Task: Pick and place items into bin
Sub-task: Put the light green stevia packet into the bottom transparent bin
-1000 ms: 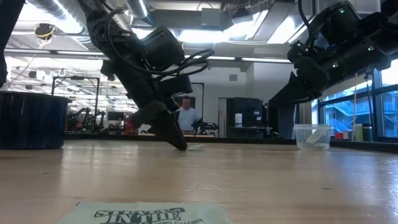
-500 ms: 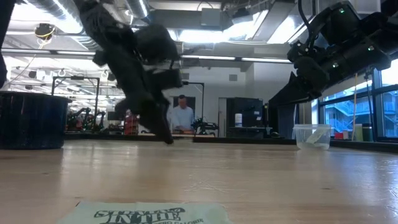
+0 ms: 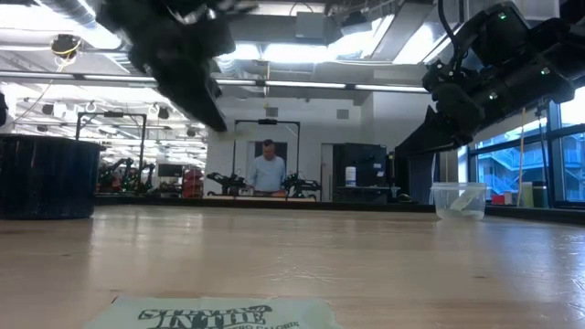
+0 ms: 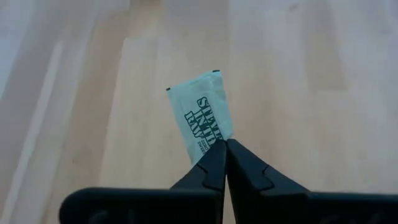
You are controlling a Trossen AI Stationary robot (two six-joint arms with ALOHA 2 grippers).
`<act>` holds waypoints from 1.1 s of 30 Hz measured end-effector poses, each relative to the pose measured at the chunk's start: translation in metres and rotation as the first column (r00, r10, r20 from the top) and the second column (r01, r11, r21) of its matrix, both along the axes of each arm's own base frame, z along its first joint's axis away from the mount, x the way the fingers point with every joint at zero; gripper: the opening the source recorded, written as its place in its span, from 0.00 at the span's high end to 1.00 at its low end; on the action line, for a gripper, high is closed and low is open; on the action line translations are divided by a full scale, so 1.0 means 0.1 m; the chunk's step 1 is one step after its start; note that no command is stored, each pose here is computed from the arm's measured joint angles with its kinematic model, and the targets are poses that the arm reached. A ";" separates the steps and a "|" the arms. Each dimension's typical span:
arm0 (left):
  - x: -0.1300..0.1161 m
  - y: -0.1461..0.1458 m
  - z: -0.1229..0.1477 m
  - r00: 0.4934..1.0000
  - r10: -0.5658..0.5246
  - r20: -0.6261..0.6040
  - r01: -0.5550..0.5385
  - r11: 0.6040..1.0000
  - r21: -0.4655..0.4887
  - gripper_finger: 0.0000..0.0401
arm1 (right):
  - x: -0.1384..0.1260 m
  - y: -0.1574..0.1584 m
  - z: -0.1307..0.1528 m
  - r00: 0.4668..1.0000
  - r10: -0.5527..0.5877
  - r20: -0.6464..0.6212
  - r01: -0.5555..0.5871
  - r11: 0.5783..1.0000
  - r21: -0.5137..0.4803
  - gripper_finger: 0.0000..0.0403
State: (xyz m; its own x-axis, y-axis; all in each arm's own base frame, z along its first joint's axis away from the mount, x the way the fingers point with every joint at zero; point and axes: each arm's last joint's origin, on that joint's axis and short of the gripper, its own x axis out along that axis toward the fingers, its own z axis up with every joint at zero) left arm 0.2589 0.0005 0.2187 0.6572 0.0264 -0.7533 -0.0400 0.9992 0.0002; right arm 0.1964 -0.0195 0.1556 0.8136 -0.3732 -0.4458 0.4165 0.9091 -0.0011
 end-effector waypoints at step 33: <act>-0.91 -1.40 0.25 0.971 0.134 -0.196 -0.215 0.850 -0.482 0.99 | 0.00 0.00 0.00 1.000 -0.003 0.007 0.003 1.000 0.006 0.66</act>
State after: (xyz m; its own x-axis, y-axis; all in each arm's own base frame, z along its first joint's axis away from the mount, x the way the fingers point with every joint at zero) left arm 0.1677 -0.1397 0.2434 0.5560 -0.2734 -0.7849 -0.2534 0.8436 -0.4734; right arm 0.1966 -0.0195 0.1560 0.8156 -0.3733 -0.4421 0.4194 0.9078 0.0071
